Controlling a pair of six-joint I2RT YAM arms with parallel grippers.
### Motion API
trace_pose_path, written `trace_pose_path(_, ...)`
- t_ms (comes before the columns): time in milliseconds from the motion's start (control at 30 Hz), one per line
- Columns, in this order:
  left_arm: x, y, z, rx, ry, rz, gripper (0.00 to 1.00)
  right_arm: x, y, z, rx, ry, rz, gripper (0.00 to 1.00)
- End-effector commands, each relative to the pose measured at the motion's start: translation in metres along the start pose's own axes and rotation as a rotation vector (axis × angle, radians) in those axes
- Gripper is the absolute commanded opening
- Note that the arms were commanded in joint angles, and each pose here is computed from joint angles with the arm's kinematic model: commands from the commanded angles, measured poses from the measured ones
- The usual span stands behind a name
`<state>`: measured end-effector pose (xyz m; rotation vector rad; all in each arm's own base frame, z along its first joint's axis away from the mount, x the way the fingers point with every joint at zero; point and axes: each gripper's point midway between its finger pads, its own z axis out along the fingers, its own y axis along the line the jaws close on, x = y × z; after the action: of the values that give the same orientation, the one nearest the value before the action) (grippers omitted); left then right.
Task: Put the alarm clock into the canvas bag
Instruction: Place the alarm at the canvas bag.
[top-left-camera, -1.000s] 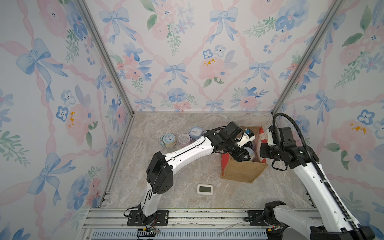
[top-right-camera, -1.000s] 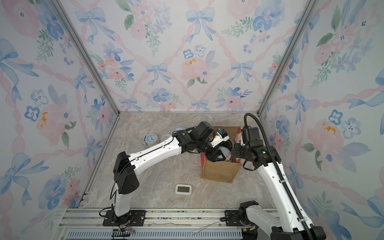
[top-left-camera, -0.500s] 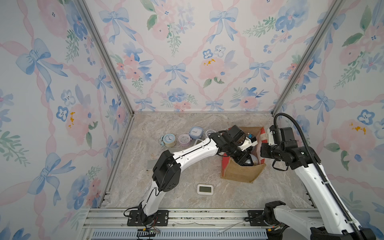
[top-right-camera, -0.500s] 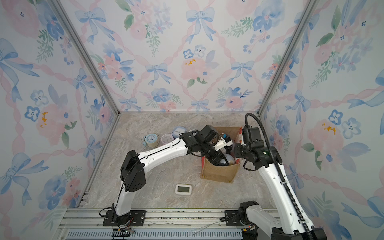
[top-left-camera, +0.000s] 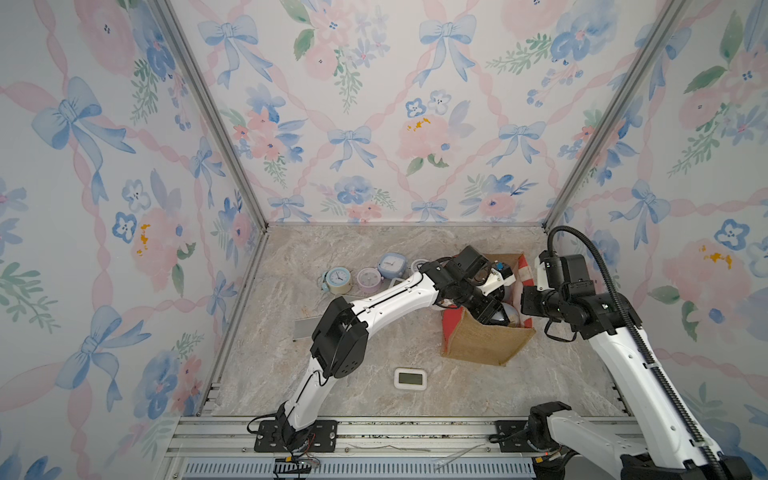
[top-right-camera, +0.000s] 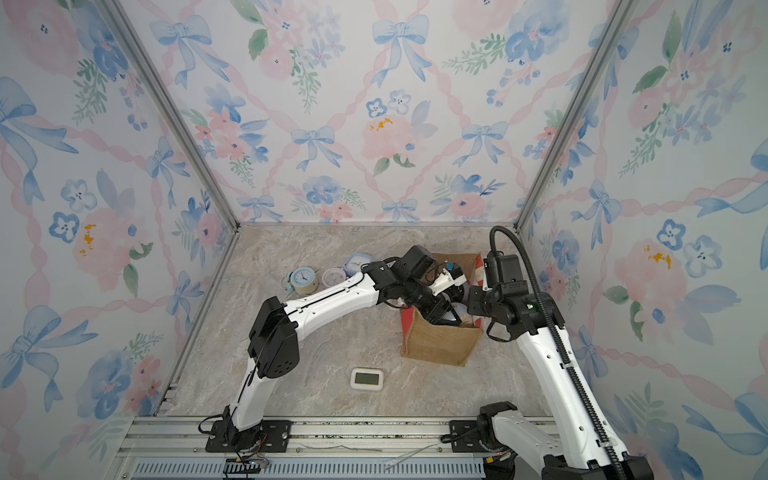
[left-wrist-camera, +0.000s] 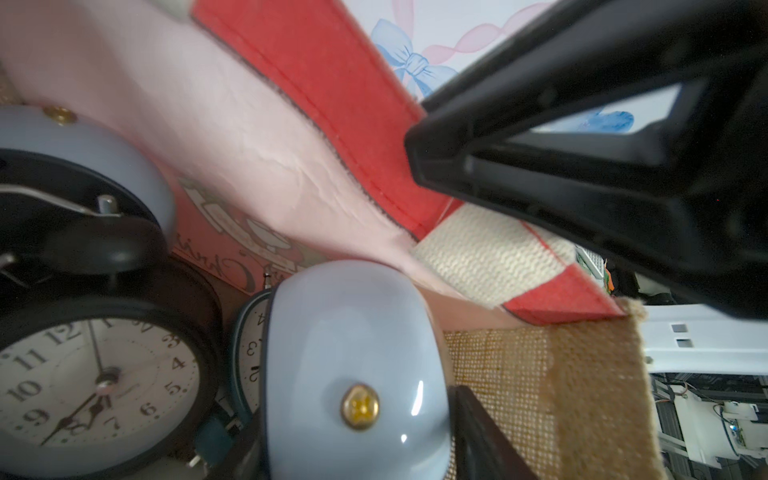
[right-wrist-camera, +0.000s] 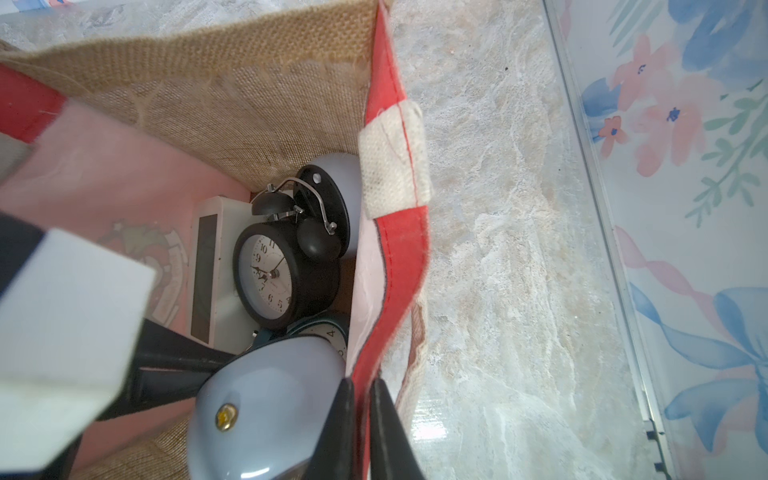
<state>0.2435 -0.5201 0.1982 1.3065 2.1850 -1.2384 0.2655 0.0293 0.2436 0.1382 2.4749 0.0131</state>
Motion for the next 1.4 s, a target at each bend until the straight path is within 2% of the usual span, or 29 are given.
trace_pose_path(0, 0.041, 0.053, 0.02, -0.135, 0.119, -0.124, 0.35, -0.001, -0.001, -0.005, 0.007, -0.009, -0.017, 0.12)
trace_pose_path(333, -0.011, 0.07, 0.004, -0.219, -0.012, -0.14, 0.35, 0.0, -0.001, -0.005, 0.006, -0.009, -0.017, 0.11)
trace_pose_path(633, -0.019, 0.092, 0.007, -0.293, -0.046, -0.2, 0.39, 0.0, 0.0, -0.002, 0.004, -0.007, -0.017, 0.12)
trace_pose_path(900, -0.021, 0.106, 0.003, -0.321, -0.068, -0.263, 0.52, 0.0, 0.001, 0.001, 0.001, -0.001, -0.017, 0.12)
trace_pose_path(967, -0.025, 0.102, 0.0, -0.319, -0.076, -0.257, 0.61, 0.0, 0.001, 0.0, 0.002, -0.003, -0.017, 0.12)
trace_pose_path(1133, -0.034, 0.094, -0.015, -0.346, -0.109, -0.244, 0.76, -0.001, 0.001, 0.0, 0.004, -0.004, -0.016, 0.12)
trace_pose_path(1367, -0.049, 0.08, -0.044, -0.382, -0.163, -0.221, 0.87, 0.0, 0.0, 0.0, 0.006, -0.005, -0.016, 0.12)
